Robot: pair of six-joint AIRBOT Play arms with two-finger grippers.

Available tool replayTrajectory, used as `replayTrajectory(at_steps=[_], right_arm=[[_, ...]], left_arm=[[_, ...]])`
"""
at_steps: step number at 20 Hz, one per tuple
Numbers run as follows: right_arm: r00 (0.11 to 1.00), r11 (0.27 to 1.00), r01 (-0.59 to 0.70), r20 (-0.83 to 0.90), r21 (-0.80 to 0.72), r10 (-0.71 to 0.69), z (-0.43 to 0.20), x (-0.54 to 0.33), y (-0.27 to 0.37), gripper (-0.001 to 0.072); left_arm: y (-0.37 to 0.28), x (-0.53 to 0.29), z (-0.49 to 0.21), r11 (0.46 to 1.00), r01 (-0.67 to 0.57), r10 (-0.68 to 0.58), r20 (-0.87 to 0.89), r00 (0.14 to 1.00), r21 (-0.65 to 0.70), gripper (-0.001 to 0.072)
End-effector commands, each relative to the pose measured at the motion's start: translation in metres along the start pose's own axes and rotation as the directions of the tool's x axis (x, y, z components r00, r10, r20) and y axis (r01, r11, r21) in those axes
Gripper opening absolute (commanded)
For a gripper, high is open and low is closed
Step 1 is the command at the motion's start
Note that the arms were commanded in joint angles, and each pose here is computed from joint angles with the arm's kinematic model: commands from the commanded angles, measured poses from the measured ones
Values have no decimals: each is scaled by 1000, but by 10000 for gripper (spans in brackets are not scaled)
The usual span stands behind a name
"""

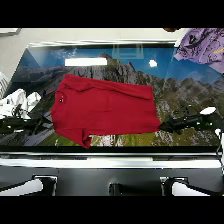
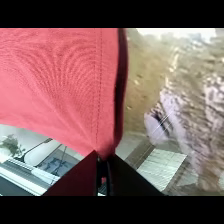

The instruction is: Fold the clothes and pants, and hang the long-sleeved shirts on hangers.

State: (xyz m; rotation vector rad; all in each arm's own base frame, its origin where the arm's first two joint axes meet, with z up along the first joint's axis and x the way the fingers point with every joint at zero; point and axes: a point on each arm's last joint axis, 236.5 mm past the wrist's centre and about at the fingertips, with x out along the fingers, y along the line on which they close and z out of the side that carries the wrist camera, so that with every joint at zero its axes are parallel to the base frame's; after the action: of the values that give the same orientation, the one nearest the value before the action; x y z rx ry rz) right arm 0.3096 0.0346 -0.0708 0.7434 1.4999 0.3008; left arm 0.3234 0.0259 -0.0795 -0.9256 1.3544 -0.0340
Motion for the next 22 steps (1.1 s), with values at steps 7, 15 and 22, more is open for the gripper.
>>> replayTrajectory(at_steps=[7, 15, 22], right_arm=[[1000, 1000, -5, 6, 10, 5, -1, -4, 5, 28], [992, 996, -88, 93, -28, 90, 11, -19, 36, 25], [886, 912, 206, 464, -354, -20, 99, -107, 168, 24]], left_arm=[[-9, 39, -36, 999, 38, -36, -59, 998, 39, 464], [-50, 34, -24, 991, 105, -103, -24, 994, 82, 12], [-202, -123, 90, 912, 44, -201, 351, 915, 407, 11]])
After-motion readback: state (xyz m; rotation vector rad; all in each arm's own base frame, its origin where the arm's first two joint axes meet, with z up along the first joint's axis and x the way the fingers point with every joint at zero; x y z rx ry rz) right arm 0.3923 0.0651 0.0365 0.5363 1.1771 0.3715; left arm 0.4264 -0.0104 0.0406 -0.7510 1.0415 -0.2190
